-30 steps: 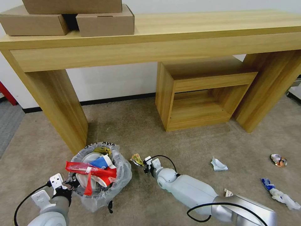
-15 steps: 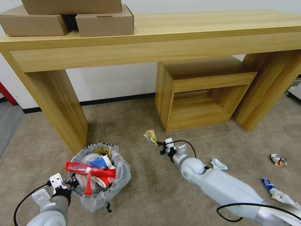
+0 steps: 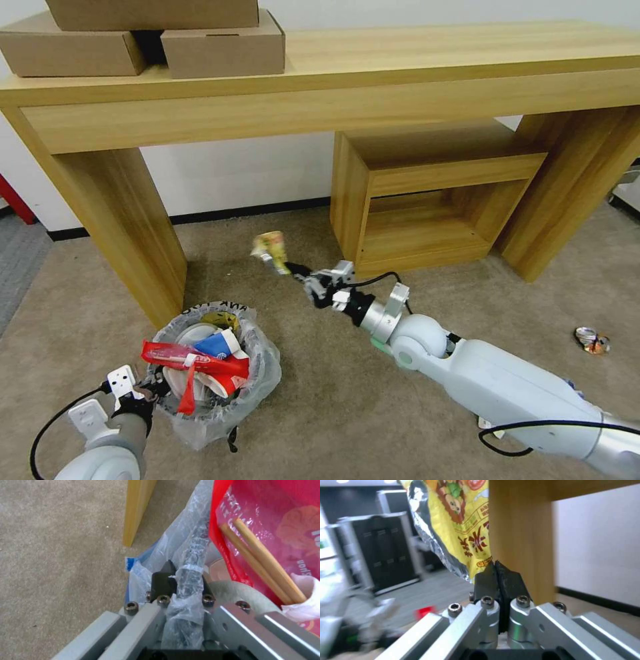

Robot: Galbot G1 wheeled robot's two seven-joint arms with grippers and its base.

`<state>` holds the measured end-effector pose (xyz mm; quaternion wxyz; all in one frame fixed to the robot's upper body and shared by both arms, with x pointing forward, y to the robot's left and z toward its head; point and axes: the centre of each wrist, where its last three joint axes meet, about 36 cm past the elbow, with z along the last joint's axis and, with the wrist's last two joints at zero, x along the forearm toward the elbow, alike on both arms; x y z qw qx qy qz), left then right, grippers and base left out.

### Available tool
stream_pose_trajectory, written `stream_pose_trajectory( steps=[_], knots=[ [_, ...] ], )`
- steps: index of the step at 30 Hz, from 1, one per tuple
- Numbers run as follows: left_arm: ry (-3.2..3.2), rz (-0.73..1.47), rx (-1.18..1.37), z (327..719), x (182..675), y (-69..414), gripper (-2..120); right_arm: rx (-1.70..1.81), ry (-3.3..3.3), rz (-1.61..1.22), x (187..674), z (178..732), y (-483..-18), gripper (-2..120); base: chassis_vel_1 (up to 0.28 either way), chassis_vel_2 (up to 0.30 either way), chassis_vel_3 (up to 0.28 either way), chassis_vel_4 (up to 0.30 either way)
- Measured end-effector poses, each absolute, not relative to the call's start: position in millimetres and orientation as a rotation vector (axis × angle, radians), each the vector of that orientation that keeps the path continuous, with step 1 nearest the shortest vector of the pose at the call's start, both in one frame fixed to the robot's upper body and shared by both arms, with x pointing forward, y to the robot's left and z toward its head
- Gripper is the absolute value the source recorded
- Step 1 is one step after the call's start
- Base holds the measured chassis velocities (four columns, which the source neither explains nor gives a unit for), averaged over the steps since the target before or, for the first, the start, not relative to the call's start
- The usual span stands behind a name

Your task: Pick up the trash bin and place the garbage on the floor into it.

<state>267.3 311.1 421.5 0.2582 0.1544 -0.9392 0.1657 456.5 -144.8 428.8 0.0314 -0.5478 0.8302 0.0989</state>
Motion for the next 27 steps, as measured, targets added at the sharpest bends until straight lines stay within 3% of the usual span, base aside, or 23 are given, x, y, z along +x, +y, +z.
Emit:
stream_pose_trajectory(
  steps=[11,27],
  knots=[
    [-2.569,0.455,0.402,432,266,307,1,-1.987,2.521,0.130,428,429,-118,0,0.000,0.000,0.000,0.000],
    [-2.593,0.466,0.391,443,262,303,1,-1.980,2.773,-0.093,412,416,-76,0,0.000,0.000,0.000,0.000]
  ],
)
